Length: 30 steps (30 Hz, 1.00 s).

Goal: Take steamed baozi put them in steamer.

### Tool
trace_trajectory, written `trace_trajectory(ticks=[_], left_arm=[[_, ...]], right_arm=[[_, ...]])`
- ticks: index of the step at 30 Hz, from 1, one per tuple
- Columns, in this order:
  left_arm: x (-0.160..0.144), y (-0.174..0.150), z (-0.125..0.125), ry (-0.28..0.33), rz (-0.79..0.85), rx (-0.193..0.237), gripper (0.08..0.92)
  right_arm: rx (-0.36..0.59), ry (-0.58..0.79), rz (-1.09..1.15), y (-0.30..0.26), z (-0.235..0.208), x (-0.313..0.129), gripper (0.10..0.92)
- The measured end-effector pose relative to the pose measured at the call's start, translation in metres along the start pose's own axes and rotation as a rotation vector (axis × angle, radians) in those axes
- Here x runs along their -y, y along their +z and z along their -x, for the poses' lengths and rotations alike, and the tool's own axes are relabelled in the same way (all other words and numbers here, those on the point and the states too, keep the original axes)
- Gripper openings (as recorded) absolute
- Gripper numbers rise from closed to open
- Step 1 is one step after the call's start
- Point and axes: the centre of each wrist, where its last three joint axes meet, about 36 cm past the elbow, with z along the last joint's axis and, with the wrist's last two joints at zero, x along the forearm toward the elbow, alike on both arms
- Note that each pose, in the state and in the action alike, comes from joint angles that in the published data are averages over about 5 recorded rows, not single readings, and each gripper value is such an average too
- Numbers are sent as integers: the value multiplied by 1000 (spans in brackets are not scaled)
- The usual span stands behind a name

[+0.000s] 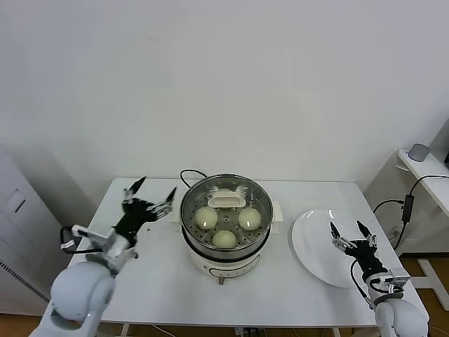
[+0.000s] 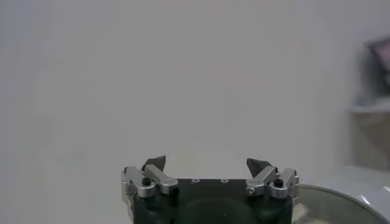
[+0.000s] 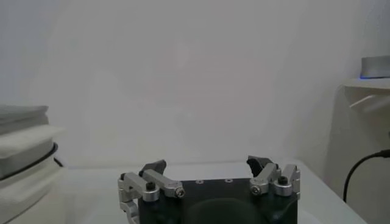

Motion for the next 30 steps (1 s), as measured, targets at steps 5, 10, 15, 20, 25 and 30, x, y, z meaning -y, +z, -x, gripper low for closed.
trace_trajectory(ticks=[5,10,15,20,25,30], left_arm=[[-20,26,-6,-55,-82,-52,823],[-31,43,-9,-88,-142,-92,823],[-34,57,-10,-97,-179,-125,823],[-31,62,-10,-94,-208,-137,823],[-29,66,-8,-94,-230,-148,823],[-28,69,-8,-92,-241,-159,823]], right_arm=[[-3,7,-16,-3,0,-2,823],[-5,20,-24,-5,0,-3,823],[-10,36,-18,-4,0,-5,823],[-16,49,-17,-3,-1,-4,823],[-24,59,-16,-1,-2,-4,823],[-30,64,-12,1,-2,-5,823]])
